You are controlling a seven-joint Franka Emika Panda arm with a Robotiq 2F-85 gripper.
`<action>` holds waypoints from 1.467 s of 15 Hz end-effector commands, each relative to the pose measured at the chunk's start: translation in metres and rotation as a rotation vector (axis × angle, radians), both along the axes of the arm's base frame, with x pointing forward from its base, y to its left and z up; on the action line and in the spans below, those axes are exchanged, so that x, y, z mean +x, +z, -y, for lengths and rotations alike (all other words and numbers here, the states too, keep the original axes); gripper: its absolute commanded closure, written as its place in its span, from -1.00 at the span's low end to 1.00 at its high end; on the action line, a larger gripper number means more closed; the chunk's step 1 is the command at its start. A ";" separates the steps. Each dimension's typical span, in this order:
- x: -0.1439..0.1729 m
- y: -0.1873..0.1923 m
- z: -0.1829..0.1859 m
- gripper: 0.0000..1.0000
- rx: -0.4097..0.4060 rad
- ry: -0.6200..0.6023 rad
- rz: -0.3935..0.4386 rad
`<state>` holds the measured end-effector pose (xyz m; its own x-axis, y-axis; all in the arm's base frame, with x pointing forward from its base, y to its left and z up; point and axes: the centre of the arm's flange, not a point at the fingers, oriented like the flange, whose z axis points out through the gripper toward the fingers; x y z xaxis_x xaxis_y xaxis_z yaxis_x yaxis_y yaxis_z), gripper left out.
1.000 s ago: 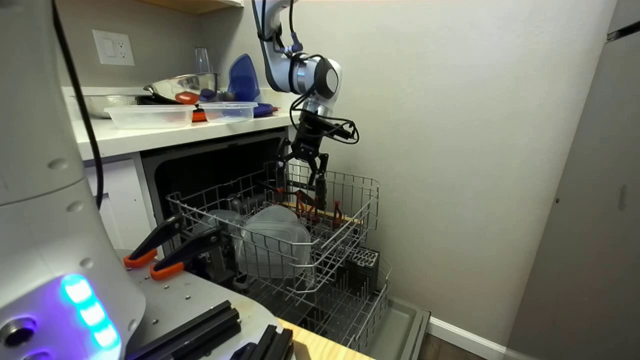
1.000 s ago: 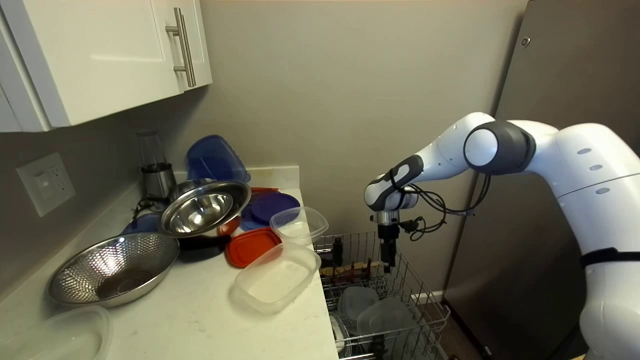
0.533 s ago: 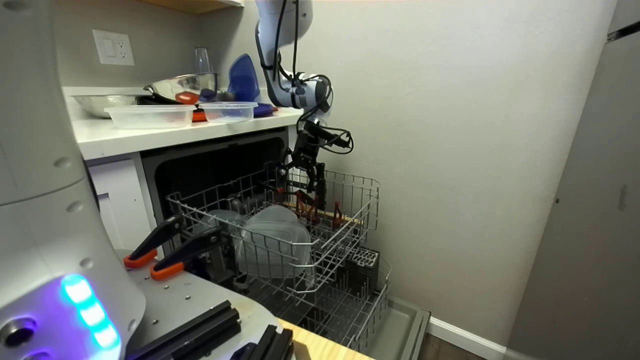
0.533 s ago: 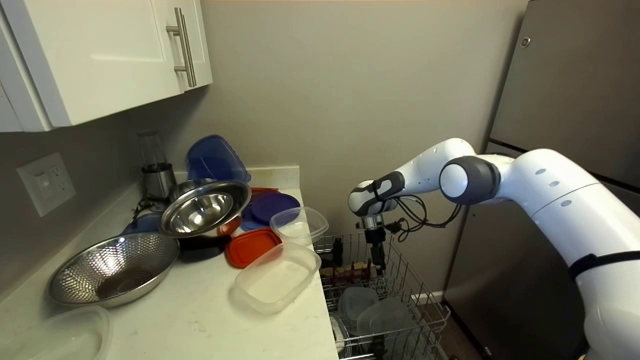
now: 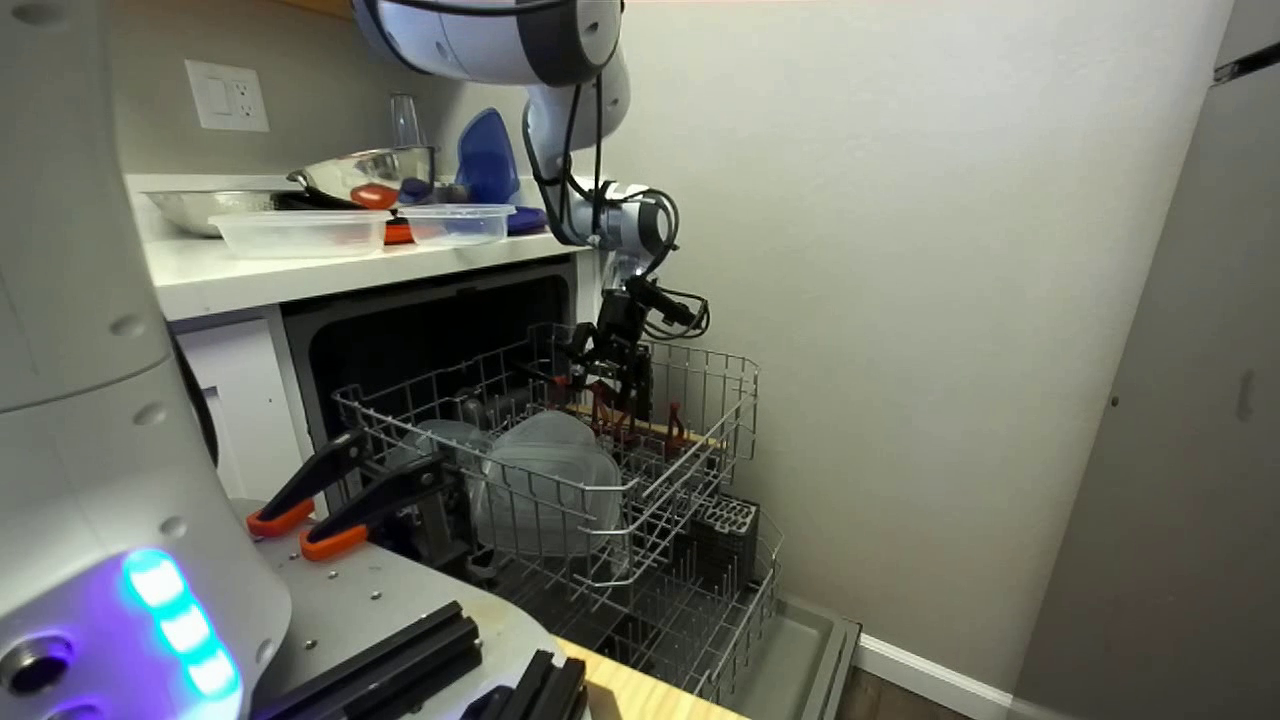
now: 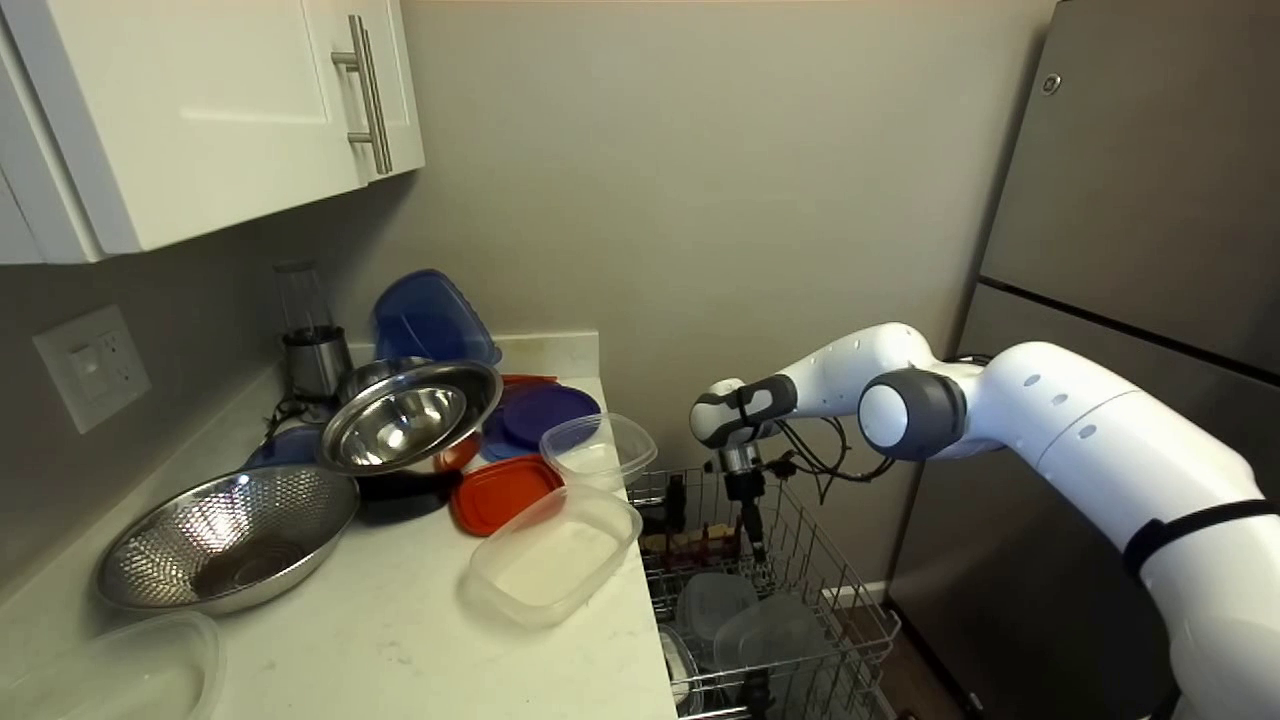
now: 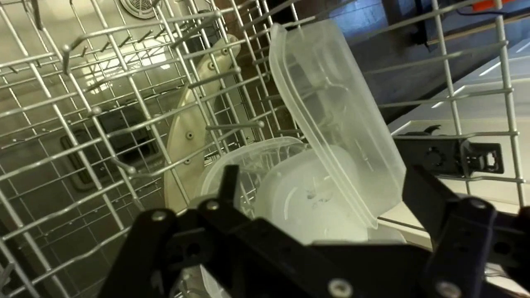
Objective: Take the plastic bowl out of the dish washing rack
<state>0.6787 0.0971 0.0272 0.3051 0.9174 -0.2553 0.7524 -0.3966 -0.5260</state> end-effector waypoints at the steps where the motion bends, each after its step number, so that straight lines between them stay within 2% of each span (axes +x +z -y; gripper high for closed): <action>1: 0.029 -0.012 -0.004 -1.00 0.029 0.108 -0.030; 4: 0.033 -0.013 -0.011 -1.00 0.091 0.173 -0.045; 8: 0.028 -0.015 -0.009 -1.00 0.098 0.219 -0.074; 15: 0.004 -0.034 0.007 -1.00 -0.052 0.232 0.008; 17: -0.003 -0.042 0.004 -1.00 -0.055 0.255 0.023; 20: -0.016 -0.047 -0.015 -1.00 -0.010 0.301 0.016; 22: -0.027 -0.052 -0.023 -1.00 0.021 0.325 -0.028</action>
<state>0.6802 0.1135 -0.0224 0.0507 0.9635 -0.2629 0.8344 -0.1855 -0.5190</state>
